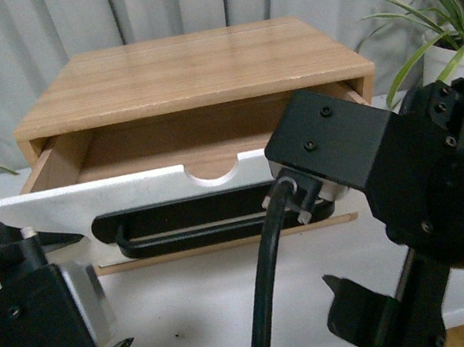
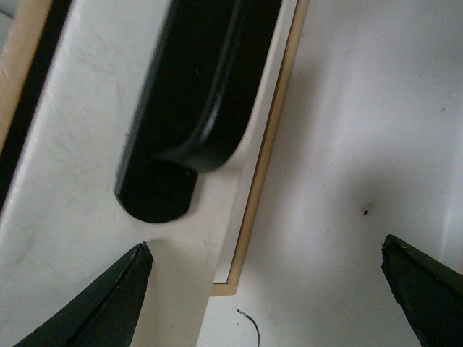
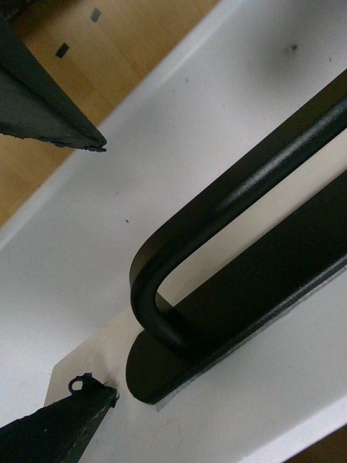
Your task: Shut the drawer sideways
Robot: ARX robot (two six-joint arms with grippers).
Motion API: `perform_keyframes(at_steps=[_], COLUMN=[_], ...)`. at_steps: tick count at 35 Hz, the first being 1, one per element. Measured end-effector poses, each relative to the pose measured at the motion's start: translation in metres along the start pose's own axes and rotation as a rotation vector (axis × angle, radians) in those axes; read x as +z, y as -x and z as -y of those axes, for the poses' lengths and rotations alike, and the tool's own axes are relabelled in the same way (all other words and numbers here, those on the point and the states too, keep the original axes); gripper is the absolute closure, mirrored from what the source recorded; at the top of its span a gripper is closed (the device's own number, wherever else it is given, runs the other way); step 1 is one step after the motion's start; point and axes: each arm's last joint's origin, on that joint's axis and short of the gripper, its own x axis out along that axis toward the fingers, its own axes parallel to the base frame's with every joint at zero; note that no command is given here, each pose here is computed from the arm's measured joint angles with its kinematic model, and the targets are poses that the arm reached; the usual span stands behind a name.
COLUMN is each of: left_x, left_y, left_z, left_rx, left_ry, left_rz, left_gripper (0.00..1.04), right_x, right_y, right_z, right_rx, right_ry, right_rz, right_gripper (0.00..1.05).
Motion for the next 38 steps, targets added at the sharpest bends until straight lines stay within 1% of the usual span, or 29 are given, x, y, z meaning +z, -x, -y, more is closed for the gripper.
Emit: perform_keyframes(at_steps=[5, 15, 20, 24, 32, 38], left_x=[-0.002, -0.001, 0.0, -0.001, 0.0, 0.005], left_y=[-0.015, -0.057, -0.073, -0.078, -0.08, -0.069], left_z=[-0.009, -0.037, -0.046, -0.047, -0.05, -0.052], left_rx=[0.014, 0.07, 0.083, 0.071, 0.071, 0.088], left_ry=[0.0, -0.016, -0.032, -0.037, -0.037, -0.025], left_rz=[-0.013, -0.038, -0.053, -0.054, -0.052, -0.04], left_gripper=[0.07, 0.07, 0.07, 0.07, 0.07, 0.07], right_x=[0.005, 0.019, 0.022, 0.023, 0.02, 0.012], right_y=[-0.011, -0.039, -0.049, -0.054, -0.05, -0.033], right_z=[0.01, 0.045, 0.056, 0.065, 0.068, 0.06], right_rx=[-0.015, -0.087, -0.103, -0.121, -0.13, -0.108], right_ry=[-0.001, -0.007, -0.014, -0.026, -0.039, -0.049], right_rz=[0.002, 0.016, 0.014, 0.013, 0.024, 0.033], right_gripper=[0.06, 0.06, 0.06, 0.06, 0.06, 0.06])
